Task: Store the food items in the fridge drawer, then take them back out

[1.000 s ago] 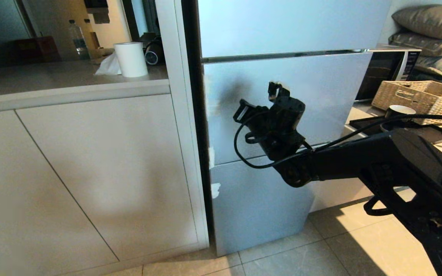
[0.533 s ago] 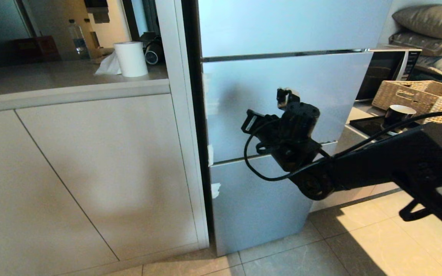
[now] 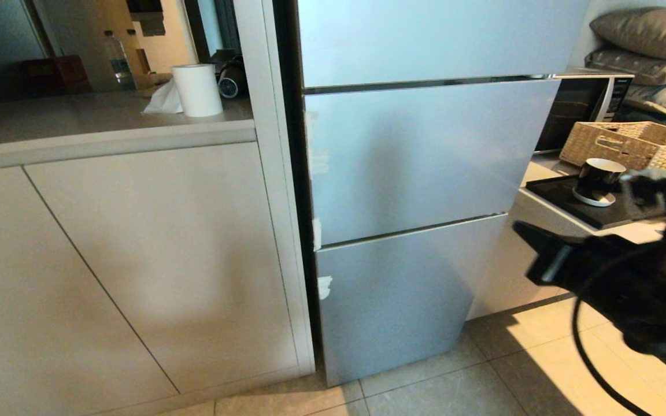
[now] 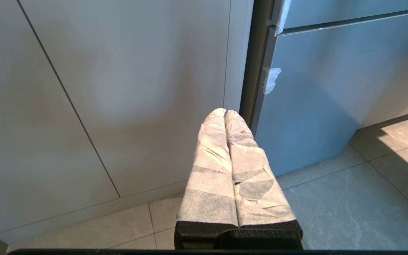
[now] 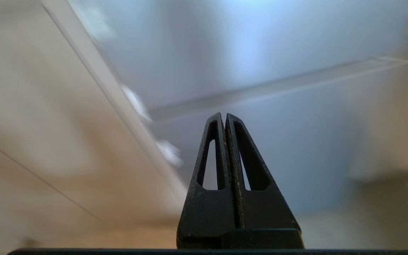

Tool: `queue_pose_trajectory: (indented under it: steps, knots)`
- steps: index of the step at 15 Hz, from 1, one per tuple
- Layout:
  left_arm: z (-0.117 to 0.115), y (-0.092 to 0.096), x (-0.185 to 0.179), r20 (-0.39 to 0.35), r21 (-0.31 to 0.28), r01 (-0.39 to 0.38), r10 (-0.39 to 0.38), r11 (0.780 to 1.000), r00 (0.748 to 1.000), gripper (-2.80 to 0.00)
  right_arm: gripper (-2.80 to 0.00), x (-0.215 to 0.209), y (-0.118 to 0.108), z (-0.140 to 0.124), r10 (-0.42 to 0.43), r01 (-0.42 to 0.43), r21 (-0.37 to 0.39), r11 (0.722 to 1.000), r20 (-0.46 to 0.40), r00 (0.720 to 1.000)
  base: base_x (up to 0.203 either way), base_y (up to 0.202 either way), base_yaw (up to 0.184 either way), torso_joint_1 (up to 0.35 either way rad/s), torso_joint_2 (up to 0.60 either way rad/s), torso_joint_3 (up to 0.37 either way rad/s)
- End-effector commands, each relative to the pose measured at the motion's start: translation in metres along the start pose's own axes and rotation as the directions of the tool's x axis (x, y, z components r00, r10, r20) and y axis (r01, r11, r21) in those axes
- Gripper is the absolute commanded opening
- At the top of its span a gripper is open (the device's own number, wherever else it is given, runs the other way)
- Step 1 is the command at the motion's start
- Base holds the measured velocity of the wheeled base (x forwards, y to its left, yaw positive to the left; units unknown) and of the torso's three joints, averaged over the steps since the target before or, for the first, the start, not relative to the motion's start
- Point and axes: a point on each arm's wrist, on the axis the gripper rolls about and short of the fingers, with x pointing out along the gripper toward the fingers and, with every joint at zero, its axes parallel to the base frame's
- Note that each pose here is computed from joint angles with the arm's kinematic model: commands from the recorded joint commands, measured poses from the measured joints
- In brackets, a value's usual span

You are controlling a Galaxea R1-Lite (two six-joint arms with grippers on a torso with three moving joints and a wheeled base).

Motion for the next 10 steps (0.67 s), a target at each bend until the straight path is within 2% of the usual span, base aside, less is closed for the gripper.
queue_pose_trajectory:
  steps: [1, 5, 7, 8, 9, 10]
  knots:
    - [0.0, 0.0, 0.0, 0.001, 0.0, 0.0, 0.0, 1.0, 1.0, -2.8, -2.8, -0.096, -0.036, 0.011, -0.044, 0.048, -0.021, 0.999, 0.136, 0.99, 0.0, 0.0, 0.0, 0.0, 0.0, 0.0]
    - [0.0, 0.0, 0.0, 0.0, 0.001, 0.0, 0.0, 1.0, 1.0, -2.8, -2.8, -0.185, -0.061, -0.03, -0.135, 0.152, -0.086, 0.985, 0.181, 0.974, 0.0, 0.0, 0.0, 0.0, 0.0, 0.0]
    - [0.0, 0.0, 0.0, 0.001, 0.0, 0.0, 0.0, 1.0, 1.0, -2.8, -2.8, -0.205, -0.067, -0.063, -0.212, 0.226, -0.128, 0.966, 0.108, 0.971, 0.0, 0.0, 0.0, 0.0, 0.0, 0.0]
    - [0.0, 0.0, 0.0, 0.001, 0.0, 0.0, 0.0, 1.0, 1.0, -2.8, -2.8, -0.211, -0.071, -0.082, -0.247, 0.246, -0.19, 0.95, 0.016, 0.969, 0.0, 0.0, 0.0, 0.0, 0.0, 0.0]
    - [0.0, 0.0, 0.0, 0.001, 0.0, 0.0, 0.0, 1.0, 1.0, -2.8, -2.8, -0.217, -0.072, -0.094, -0.252, 0.235, -0.26, 0.936, -0.031, 0.967, 0.0, 0.0, 0.0, 0.0, 0.0, 0.0]
    - [0.0, 0.0, 0.0, 0.001, 0.0, 0.0, 0.0, 1.0, 1.0, -2.8, -2.8, -0.223, -0.071, -0.1, -0.234, 0.222, -0.296, 0.929, -0.006, 0.972, 0.0, 0.0, 0.0, 0.0, 0.0, 0.0]
